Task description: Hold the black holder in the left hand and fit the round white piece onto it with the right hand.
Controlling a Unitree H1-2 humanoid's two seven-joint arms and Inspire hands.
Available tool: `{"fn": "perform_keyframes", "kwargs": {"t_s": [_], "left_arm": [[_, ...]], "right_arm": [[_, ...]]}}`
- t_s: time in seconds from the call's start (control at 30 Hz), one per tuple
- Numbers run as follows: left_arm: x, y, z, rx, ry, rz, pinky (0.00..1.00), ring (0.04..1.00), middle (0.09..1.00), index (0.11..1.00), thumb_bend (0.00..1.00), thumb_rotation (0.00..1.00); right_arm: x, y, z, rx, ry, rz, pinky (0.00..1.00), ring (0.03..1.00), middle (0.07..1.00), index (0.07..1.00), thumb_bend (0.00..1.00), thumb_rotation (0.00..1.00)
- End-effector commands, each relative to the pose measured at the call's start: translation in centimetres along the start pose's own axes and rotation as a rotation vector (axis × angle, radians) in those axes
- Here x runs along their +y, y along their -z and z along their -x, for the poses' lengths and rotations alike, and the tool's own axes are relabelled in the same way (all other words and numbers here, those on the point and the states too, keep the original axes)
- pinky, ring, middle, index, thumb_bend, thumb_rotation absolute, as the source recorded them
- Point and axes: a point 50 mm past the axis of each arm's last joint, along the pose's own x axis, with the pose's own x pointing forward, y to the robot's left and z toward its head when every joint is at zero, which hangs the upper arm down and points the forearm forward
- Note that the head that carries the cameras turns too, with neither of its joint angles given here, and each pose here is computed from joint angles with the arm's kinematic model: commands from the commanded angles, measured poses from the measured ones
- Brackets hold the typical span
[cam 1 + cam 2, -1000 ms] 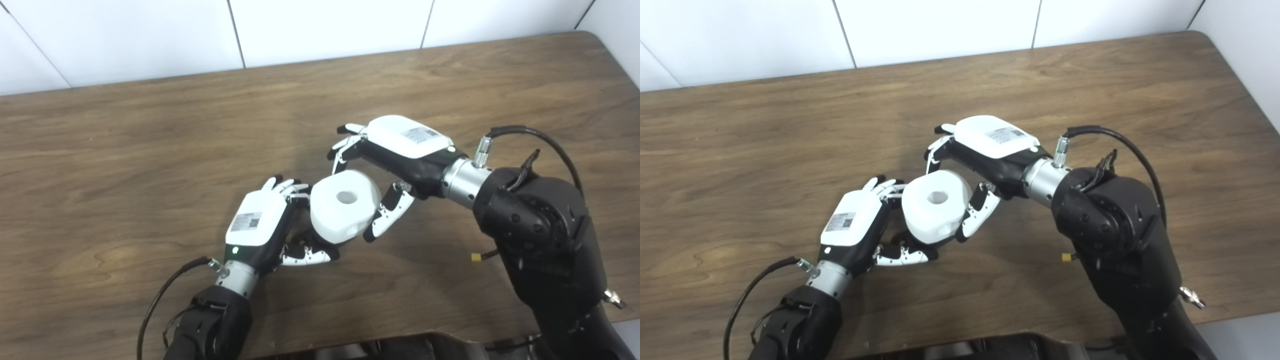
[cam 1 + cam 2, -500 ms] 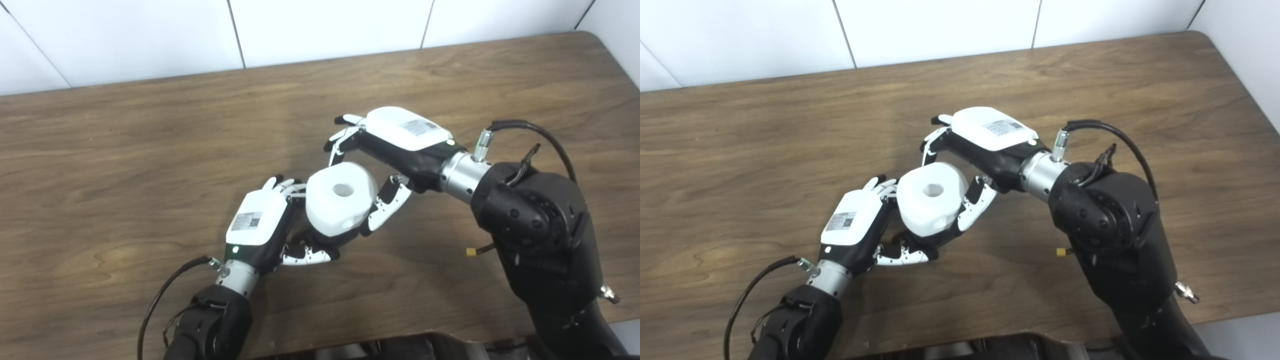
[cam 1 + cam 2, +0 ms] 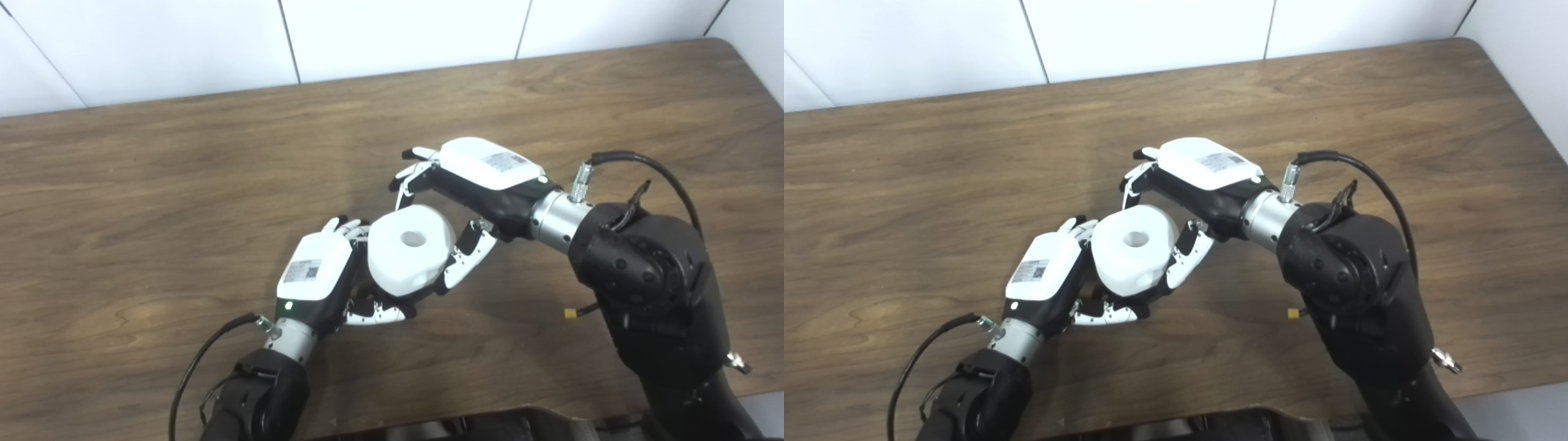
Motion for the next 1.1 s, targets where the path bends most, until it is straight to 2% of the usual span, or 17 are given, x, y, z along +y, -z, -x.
{"fn": "perform_keyframes", "kwargs": {"t_s": [0.0,1.07], "left_arm": [[0.2,-0.4,-0.1,-0.003,0.008,-0.018,0.96,0.881,0.816,0.49,0.52,0.06],[1.0,-1.0,0.1,-0.005,0.001,-0.001,0.98,0.891,0.821,0.49,0.52,0.06]], "right_arm": [[-0.9,-0.4,0.0,-0.022,0.046,0.011,0.92,0.969,0.825,0.485,0.52,0.14],[0.5,-0.3,-0.1,-0.007,0.023,0.013,0.9,0.966,0.824,0.485,0.52,0.14]]}}
